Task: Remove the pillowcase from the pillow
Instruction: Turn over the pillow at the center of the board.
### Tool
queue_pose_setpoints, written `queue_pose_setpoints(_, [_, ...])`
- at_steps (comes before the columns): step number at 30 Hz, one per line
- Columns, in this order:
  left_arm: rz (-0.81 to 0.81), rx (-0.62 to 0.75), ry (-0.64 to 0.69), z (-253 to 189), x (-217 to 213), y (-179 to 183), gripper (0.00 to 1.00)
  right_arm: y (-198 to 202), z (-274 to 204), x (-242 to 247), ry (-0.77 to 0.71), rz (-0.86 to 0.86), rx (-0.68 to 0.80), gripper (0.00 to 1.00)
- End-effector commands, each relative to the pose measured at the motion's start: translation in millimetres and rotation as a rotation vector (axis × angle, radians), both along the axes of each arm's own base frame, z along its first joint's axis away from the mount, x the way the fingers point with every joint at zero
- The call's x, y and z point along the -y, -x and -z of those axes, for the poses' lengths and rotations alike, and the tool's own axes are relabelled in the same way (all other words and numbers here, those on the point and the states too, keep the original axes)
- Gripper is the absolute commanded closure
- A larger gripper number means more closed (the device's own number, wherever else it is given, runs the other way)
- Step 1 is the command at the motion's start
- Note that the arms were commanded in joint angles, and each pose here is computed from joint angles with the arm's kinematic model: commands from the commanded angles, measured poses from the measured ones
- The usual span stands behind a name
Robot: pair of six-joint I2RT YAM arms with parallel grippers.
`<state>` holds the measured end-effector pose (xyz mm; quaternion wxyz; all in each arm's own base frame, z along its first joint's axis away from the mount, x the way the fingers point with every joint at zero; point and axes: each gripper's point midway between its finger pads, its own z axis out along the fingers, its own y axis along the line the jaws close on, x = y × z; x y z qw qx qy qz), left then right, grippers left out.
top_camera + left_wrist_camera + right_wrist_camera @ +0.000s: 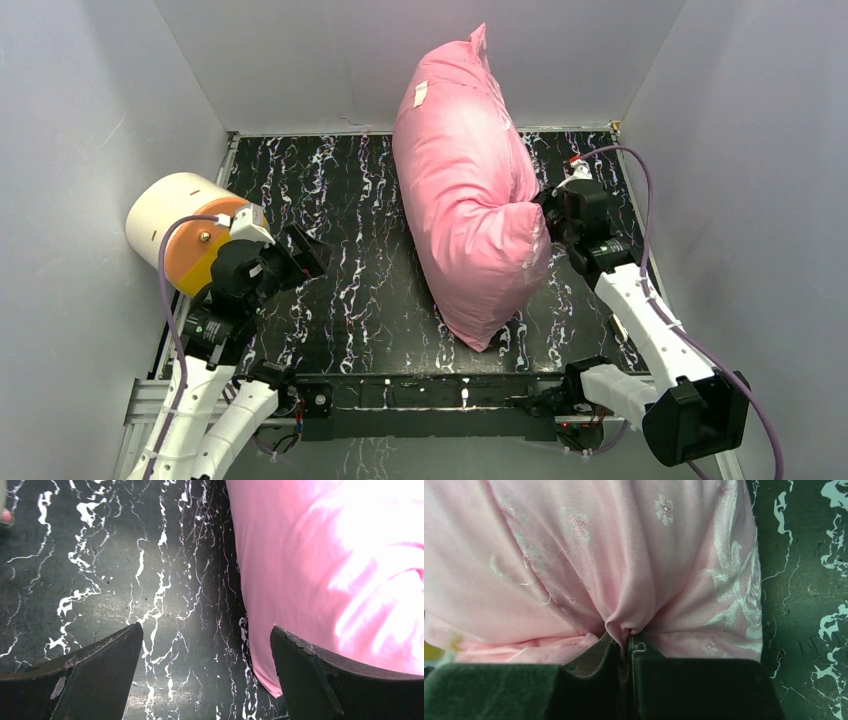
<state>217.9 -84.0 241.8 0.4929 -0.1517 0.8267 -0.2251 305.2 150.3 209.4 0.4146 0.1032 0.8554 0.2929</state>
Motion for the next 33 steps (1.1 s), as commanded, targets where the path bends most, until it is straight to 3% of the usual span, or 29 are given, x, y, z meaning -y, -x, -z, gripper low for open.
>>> queue_pose_setpoints(1, [0.133,-0.019,0.004,6,22,-1,0.02,23,46,25,0.185,0.034,-0.179,0.83])
queue_pose_setpoints(5, [0.211,-0.064,0.013,17,36,-4,0.02,22,41,40,0.294,0.050,-0.209,0.78])
queue_pose_setpoints(9, [0.289,-0.117,0.043,29,51,-3,0.02,39,33,18,0.167,-0.027,-0.225,0.77])
queue_pose_setpoints(16, [0.384,-0.164,0.061,39,67,-3,0.02,87,27,12,0.041,-0.067,-0.239,0.64])
queue_pose_setpoints(17, [0.391,-0.168,0.061,41,68,-3,0.02,91,23,15,0.045,-0.062,-0.227,0.60])
queue_pose_setpoints(21, [0.409,-0.194,0.062,46,71,-5,0.02,99,-6,36,0.125,-0.016,-0.156,0.30])
queue_pose_setpoints(23, [0.414,-0.201,0.065,47,72,-6,0.02,94,-29,55,0.197,0.058,-0.098,0.22])
queue_pose_setpoints(27, [0.416,-0.201,0.065,46,73,-6,0.02,86,-58,80,0.289,0.160,-0.039,0.18])
queue_pose_setpoints(33, [0.388,-0.206,0.051,45,68,-5,0.02,96,-41,60,0.214,0.073,-0.100,0.14])
